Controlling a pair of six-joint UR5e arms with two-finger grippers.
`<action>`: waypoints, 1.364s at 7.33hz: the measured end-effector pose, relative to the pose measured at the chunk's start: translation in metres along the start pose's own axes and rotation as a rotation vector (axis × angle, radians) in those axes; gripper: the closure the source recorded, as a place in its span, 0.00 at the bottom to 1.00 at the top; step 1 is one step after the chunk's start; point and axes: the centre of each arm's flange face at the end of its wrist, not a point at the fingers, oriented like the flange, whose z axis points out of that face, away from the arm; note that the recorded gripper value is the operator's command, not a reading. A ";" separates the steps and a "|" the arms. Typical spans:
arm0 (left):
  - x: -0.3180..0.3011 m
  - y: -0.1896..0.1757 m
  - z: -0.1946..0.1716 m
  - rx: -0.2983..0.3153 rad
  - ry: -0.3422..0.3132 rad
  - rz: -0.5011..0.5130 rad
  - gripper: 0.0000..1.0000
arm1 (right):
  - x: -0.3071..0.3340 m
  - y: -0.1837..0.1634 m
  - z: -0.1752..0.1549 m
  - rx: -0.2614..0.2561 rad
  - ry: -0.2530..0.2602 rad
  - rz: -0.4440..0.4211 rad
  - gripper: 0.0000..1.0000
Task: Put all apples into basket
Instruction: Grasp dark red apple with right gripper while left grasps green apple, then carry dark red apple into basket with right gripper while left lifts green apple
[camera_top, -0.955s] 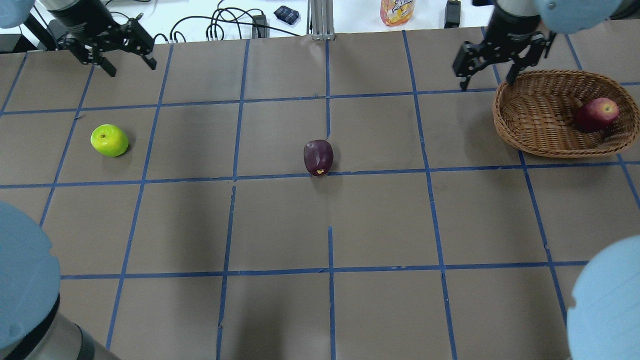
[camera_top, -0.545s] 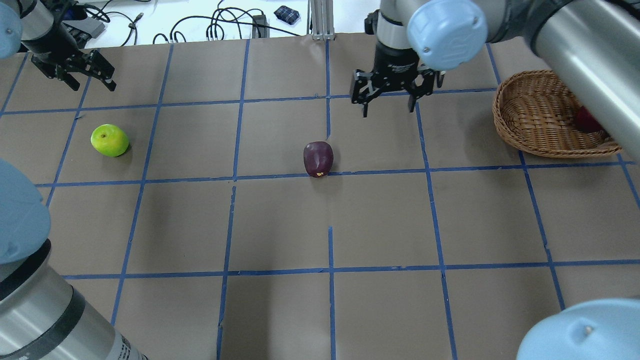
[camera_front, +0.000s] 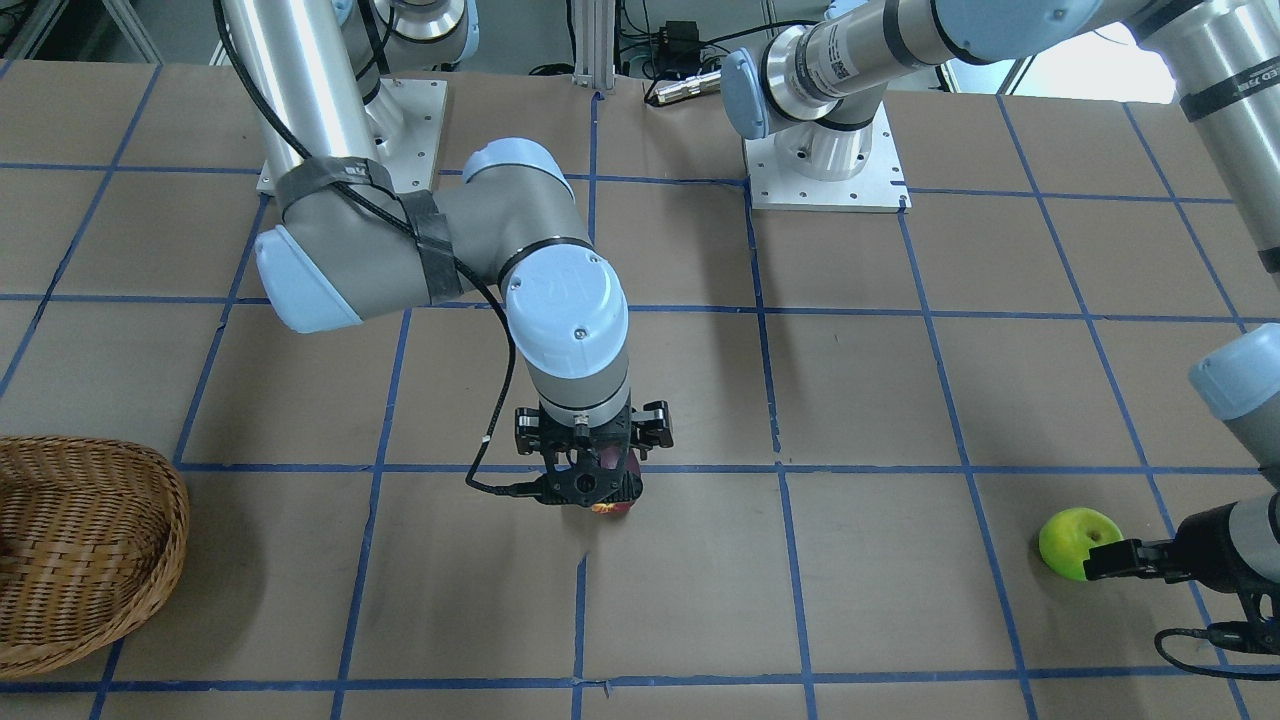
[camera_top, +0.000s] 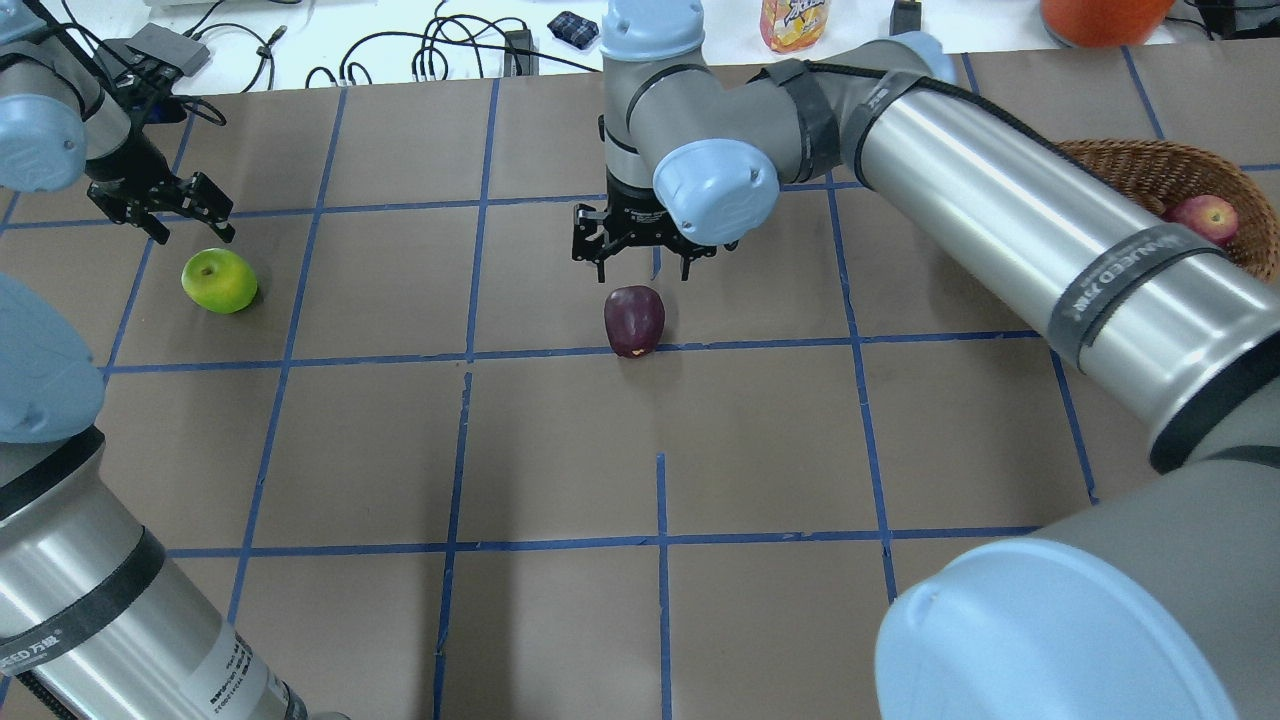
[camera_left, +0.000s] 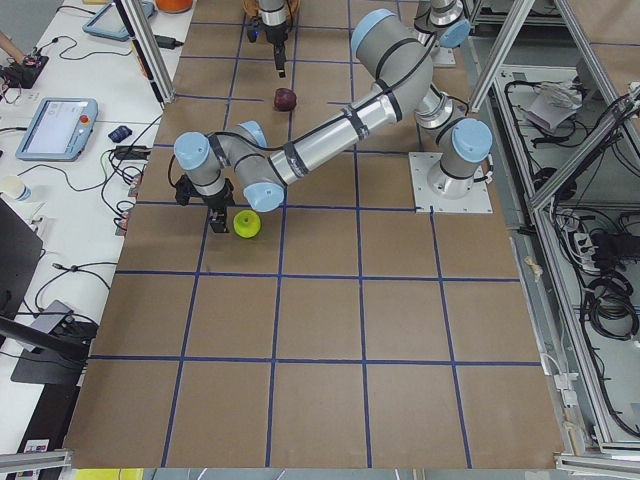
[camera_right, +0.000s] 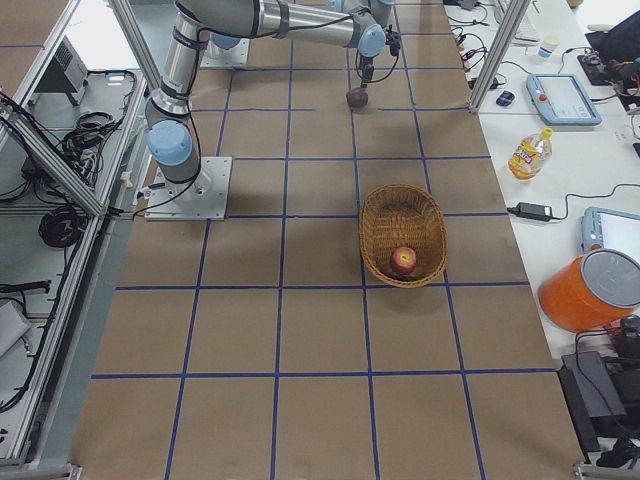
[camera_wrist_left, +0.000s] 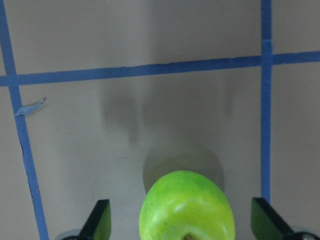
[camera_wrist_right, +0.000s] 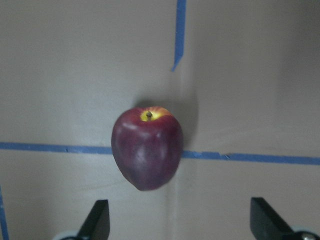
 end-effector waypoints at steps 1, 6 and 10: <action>-0.002 0.002 0.010 -0.003 0.005 -0.009 0.00 | -0.006 -0.003 0.018 0.004 -0.001 0.012 0.00; 0.004 0.012 0.024 -0.013 0.071 -0.106 0.00 | -0.002 0.001 0.059 -0.038 0.032 0.044 0.00; 0.014 0.029 0.042 -0.057 0.093 -0.135 0.46 | -0.001 0.001 0.074 -0.053 0.040 0.087 1.00</action>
